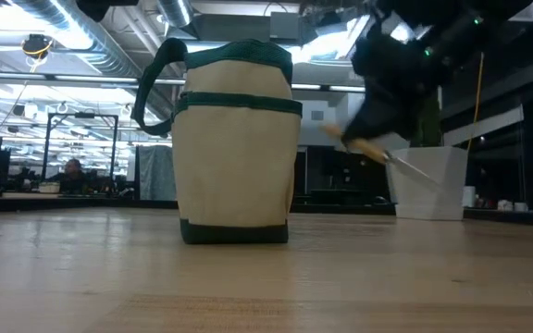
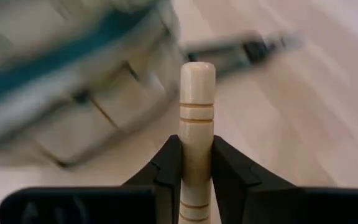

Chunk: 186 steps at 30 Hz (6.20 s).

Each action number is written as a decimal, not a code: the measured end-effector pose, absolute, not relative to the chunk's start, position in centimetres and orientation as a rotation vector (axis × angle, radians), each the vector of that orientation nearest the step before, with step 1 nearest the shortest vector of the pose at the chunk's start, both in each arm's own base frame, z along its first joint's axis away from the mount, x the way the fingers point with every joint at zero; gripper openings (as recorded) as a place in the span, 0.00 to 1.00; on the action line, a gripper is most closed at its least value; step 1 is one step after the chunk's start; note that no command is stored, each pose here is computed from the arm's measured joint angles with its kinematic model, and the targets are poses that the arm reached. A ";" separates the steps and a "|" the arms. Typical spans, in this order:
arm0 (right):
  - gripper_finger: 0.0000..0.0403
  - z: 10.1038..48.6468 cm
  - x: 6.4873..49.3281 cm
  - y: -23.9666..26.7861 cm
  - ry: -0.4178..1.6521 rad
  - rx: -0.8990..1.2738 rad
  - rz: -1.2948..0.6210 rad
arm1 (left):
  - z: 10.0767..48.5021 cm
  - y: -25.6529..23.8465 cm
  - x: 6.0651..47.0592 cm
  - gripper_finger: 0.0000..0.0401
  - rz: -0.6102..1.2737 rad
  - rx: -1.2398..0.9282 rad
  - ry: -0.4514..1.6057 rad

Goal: Pick & Place Garden tools in Gardening bag
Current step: Put the brown trowel into the gardening bag, then put the green shear scissors into the gardening bag

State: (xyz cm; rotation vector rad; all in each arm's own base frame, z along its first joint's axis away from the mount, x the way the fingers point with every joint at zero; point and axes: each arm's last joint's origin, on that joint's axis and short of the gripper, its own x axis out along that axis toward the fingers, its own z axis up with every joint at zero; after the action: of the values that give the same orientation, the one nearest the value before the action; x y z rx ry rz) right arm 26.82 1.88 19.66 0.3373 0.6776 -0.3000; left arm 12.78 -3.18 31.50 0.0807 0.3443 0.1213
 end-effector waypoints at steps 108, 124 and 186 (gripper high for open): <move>0.52 21.9 36.5 6.5 -0.086 0.185 0.036 | 31.5 -3.2 12.8 0.28 0.121 0.081 0.345; 0.51 22.1 34.9 5.4 0.196 0.118 -0.002 | 31.5 -3.2 12.8 0.28 0.122 0.081 0.345; 0.51 26.4 37.1 -15.3 0.757 0.198 -0.019 | 31.5 -3.2 12.8 0.28 0.121 0.081 0.345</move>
State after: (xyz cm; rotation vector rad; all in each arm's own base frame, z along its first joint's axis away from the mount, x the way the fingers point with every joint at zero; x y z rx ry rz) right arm 37.12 -15.34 26.37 0.1979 0.7573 -0.0185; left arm 12.78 -3.18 31.48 0.0810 0.3449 0.1210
